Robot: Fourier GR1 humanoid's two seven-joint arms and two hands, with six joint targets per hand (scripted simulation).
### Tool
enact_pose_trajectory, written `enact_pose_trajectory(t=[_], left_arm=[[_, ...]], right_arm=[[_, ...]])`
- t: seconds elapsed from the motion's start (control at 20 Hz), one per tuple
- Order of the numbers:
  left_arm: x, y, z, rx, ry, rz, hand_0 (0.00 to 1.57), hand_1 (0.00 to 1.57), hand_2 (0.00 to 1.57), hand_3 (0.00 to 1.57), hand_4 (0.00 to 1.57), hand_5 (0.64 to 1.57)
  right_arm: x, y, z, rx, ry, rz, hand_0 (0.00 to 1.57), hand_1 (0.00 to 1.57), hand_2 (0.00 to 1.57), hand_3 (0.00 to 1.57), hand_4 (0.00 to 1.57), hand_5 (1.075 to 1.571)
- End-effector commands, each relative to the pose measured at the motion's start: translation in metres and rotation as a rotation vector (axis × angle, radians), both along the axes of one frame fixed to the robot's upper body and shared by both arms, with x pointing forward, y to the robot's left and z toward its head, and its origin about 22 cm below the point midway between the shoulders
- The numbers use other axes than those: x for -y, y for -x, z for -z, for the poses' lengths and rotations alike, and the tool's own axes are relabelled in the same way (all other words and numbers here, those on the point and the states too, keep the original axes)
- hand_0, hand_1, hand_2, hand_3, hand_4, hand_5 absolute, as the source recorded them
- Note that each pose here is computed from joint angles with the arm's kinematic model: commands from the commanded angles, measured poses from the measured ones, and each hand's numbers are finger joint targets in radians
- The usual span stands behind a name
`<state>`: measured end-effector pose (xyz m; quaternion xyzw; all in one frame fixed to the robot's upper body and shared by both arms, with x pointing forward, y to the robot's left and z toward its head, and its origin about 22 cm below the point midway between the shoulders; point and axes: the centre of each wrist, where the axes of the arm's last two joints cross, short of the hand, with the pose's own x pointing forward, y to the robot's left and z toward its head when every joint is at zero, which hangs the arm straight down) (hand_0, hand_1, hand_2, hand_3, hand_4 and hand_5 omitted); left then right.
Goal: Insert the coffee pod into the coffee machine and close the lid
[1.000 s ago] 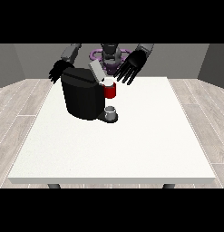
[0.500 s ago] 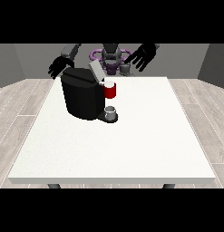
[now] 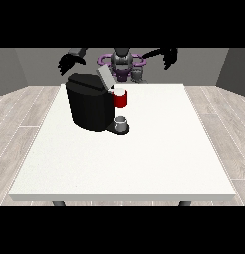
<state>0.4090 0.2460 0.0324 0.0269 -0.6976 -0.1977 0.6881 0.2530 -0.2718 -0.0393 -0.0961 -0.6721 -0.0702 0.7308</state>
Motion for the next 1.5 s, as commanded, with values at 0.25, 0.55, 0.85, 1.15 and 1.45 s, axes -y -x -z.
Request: enact_pose_trajectory(t=[0.25,0.55,0.85,1.15,1.45], left_arm=[[-0.003,0.038,0.056,-0.116,0.184,-0.069,0.0,0.0,0.0,0.0,0.0,1.571],[0.007,0.065,0.081,-0.152,0.277,-0.013,0.0,0.0,0.0,0.0,0.14,1.571],[0.0,0.068,0.066,-0.095,0.298,-0.039,0.0,0.0,0.0,0.0,0.09,1.571],[0.004,0.082,0.049,-0.065,0.322,-0.036,0.0,0.0,0.0,0.0,0.0,1.571],[0.012,0.098,0.042,-0.031,0.336,-0.046,0.0,0.0,0.0,0.0,0.0,1.571]], right_arm=[[0.0,-0.031,-0.068,0.108,0.04,-0.164,0.0,0.0,0.0,0.0,0.0,1.571],[0.001,-0.034,-0.069,0.099,0.039,-0.217,0.0,0.0,0.0,0.0,0.0,1.571],[-0.022,-0.053,-0.1,0.12,0.116,-0.324,0.0,0.0,0.0,0.0,0.24,1.571],[-0.003,-0.057,-0.085,0.144,0.122,-0.328,0.0,0.0,0.0,0.0,0.12,1.571],[-0.009,-0.076,-0.086,0.164,0.06,-0.347,0.0,0.0,0.0,0.0,0.0,1.571]])
